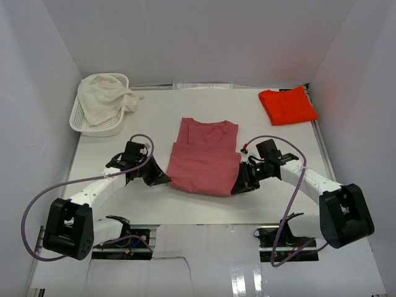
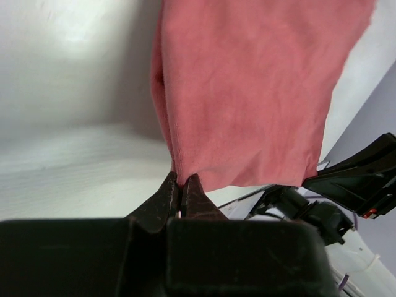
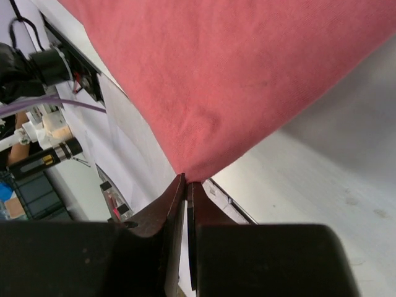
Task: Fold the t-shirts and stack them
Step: Fold the long partially folded tshirt into a neat square
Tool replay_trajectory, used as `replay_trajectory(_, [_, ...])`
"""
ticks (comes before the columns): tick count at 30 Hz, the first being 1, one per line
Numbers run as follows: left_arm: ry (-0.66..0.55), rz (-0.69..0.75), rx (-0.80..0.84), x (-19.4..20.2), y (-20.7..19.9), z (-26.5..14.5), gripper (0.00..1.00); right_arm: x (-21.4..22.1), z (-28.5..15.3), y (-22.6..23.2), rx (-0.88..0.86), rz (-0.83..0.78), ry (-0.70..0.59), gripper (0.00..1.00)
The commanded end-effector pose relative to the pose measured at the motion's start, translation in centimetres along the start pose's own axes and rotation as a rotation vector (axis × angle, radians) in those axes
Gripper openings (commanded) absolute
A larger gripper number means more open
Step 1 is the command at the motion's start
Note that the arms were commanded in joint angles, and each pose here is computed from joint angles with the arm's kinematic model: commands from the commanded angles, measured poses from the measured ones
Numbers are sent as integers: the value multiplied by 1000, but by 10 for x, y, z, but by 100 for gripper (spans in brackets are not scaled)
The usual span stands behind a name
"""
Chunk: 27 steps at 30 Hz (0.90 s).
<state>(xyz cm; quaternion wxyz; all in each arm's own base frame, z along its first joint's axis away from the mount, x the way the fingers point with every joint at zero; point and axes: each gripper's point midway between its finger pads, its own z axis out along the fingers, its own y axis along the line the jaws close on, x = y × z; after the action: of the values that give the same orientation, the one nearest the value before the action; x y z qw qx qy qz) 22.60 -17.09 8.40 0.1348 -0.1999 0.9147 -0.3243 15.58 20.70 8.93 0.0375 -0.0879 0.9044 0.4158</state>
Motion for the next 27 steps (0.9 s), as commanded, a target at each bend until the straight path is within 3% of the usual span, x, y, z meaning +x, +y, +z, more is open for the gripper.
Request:
replay_trajectory(1, [81,-1,25,30,13,-1,2,18,5,4,-29,-1,-3,8])
replay_trajectory(5, [171,-50,-17,71,52,8,2,47,10,-21,39,46,35,8])
replay_trajectory(12, [265,-56,-41,114,68,16,2,73,13,-41,81,113,66,8])
replay_trajectory(17, [271,-58,-47,118,70,18,2,75,13,-60,111,153,69,8])
replay_trajectory(27, [245,-94,-43,114,66,19,2,37,15,-68,133,131,46,8])
